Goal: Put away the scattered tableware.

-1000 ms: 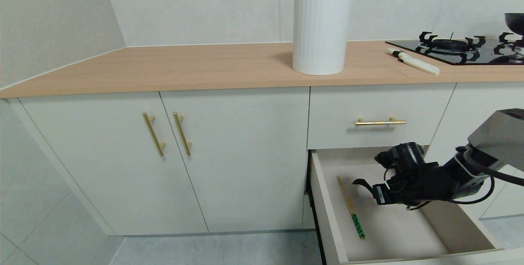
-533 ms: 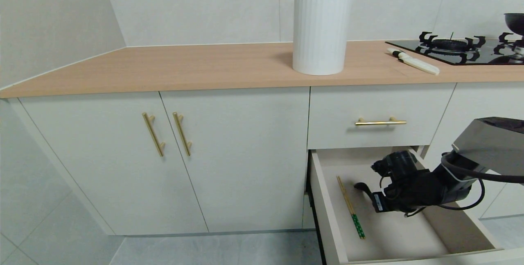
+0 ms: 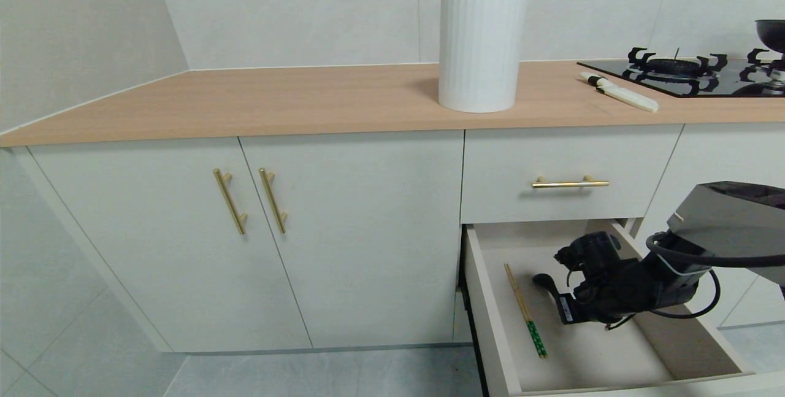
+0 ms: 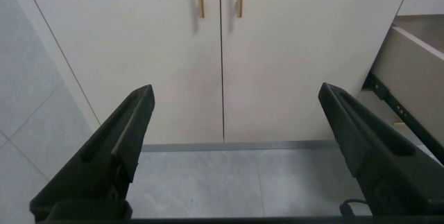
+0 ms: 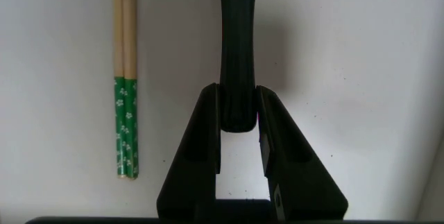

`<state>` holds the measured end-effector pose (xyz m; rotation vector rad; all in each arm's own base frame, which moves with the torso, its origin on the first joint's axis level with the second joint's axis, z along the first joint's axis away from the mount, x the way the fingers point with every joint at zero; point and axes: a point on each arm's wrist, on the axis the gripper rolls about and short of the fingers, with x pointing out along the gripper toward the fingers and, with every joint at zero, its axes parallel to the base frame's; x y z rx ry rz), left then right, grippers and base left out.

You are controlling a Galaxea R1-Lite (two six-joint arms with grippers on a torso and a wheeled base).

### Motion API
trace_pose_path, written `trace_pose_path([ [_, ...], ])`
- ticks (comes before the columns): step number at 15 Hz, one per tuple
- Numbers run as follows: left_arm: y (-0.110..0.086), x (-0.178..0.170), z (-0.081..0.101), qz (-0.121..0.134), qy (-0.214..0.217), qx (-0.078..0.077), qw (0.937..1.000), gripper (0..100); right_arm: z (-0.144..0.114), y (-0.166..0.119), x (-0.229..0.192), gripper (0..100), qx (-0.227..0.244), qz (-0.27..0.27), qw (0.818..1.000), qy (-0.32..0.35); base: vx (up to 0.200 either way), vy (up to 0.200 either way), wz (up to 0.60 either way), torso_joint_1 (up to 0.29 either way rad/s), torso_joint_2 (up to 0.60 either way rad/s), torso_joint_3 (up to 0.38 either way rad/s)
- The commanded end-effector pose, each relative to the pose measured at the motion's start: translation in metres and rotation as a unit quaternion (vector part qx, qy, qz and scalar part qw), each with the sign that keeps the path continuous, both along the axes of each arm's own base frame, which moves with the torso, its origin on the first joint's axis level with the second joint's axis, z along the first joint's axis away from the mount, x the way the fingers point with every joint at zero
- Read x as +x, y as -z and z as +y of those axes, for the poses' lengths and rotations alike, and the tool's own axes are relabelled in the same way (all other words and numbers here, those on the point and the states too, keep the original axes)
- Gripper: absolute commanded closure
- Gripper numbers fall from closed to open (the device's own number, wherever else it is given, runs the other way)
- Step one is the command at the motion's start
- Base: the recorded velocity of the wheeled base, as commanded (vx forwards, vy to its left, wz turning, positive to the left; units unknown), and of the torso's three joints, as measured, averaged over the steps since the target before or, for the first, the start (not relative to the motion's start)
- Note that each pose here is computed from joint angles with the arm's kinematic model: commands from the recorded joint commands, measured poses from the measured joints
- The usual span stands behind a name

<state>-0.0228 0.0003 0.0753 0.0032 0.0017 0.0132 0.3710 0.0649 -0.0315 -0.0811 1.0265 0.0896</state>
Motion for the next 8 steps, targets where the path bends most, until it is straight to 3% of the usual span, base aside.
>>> trace_pose_path([
  [1,-0.0001,0.0001,0.0000,0.001,0.000,0.000,1.0000,0,0.0000,0.0009,0.0002,100,0.000,0.001,1.000,0.000,0.000,0.000,0.00,0.000,0.00,0.000],
  [2,-0.0001,0.0001,0.0000,0.001,0.000,0.000,1.0000,0,0.0000,0.0009,0.0002,100,0.000,0.001,1.000,0.000,0.000,0.000,0.00,0.000,0.00,0.000],
  [3,-0.0001,0.0001,0.0000,0.001,0.000,0.000,1.0000,0,0.0000,0.0009,0.0002,0,0.000,0.001,1.000,0.000,0.000,0.000,0.00,0.000,0.00,0.000],
  [8,-0.0001,0.0001,0.0000,0.001,0.000,0.000,1.0000,0,0.0000,0.0003,0.0002,0,0.000,0.000,1.000,0.000,0.000,0.000,0.00,0.000,0.00,0.000],
])
